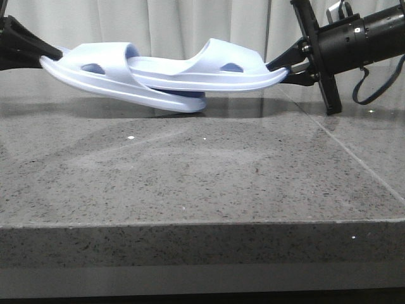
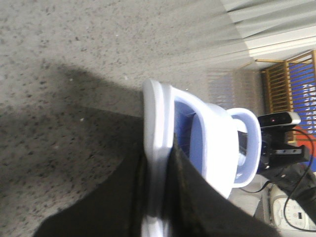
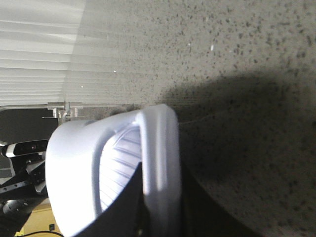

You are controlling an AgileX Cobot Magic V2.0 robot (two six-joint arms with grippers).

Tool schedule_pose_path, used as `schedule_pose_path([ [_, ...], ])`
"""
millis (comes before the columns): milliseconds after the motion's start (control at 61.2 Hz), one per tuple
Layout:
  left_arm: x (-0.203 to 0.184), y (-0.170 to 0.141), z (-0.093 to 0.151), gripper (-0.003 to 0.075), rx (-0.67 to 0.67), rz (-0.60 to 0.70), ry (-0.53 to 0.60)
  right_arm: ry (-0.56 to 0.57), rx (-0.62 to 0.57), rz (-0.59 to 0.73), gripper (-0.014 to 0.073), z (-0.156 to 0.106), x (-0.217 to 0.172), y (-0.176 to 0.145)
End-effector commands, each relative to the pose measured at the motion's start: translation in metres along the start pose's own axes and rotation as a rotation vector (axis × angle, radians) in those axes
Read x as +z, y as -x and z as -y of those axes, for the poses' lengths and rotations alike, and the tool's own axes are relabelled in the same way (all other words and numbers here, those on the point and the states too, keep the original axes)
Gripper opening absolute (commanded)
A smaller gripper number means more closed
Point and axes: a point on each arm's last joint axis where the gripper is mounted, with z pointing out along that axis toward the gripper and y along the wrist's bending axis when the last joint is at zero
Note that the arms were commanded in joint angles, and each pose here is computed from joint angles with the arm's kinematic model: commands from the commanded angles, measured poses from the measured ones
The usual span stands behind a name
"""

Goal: Insert blue slippers together front up
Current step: 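Push the slippers together, nesting one sole onto the other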

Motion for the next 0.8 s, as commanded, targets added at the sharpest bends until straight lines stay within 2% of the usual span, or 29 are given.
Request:
schedule_pose_path([
  [0,-0.004,-0.001,0.043,-0.002,0.035,-0.002,-0.164,0.106,-0.034,0.025,-0.0109,-0.034,-0.006,-0.001],
  [785,0.048,-0.023,0.07,-0.002,0.064,-0.066,-0.177,0.145,-0.045,-0.038,-0.0109,-0.052,0.023,-0.028],
])
